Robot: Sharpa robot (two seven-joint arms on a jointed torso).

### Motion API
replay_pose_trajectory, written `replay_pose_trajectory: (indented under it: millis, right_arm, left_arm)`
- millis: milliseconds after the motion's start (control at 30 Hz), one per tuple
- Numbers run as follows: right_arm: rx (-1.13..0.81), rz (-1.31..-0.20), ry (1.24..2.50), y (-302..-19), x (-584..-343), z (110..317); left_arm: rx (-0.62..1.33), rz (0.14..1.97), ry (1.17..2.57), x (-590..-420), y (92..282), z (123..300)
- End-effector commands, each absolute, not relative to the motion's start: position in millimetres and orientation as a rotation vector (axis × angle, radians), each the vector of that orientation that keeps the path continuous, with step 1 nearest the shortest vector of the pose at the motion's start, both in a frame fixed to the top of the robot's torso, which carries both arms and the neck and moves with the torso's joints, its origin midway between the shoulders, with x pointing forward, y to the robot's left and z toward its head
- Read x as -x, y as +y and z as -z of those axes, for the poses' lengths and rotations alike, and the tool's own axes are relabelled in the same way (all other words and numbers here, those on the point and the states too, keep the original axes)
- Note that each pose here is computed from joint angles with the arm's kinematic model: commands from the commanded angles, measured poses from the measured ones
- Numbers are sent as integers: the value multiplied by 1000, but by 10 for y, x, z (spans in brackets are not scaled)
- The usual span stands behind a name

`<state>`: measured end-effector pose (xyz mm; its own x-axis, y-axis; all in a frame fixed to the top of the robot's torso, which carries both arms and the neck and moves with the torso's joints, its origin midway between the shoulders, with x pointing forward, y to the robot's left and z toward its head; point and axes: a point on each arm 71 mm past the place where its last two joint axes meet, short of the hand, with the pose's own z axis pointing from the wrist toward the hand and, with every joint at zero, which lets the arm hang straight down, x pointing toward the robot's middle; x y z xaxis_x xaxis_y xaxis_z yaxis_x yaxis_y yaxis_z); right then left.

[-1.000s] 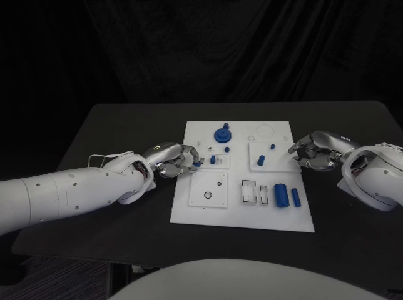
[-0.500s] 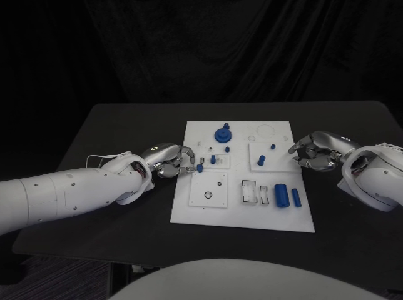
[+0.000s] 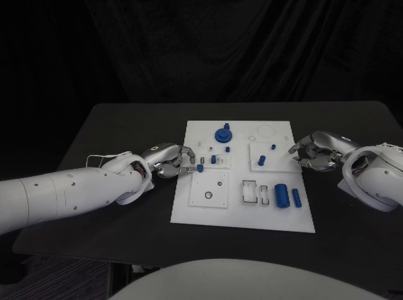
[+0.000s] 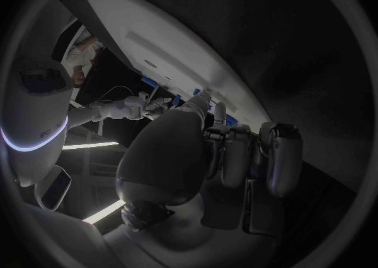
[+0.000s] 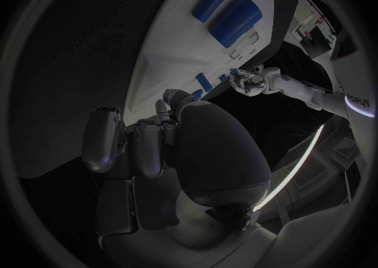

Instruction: Assemble the parts on the task board

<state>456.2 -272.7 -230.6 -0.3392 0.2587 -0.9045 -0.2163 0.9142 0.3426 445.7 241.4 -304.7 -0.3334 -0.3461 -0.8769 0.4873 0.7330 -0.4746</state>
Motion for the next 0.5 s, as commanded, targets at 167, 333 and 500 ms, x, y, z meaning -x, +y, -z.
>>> replay_pose_trajectory:
  millis: [167,333,500]
  right_arm:
    - [-37,-477,1853,-2754,-4548,2311]
    - [-38,-475,1854,-2756,-4550,2312]
    - [-36,-477,1854,-2733,-4556,2314]
  left_arm:
    - [-211,927,1553,-4373,2412,2934]
    - [-369,925,1486,-4273,2373,2853]
    - [-560,877,1466,-4239,2275,2762]
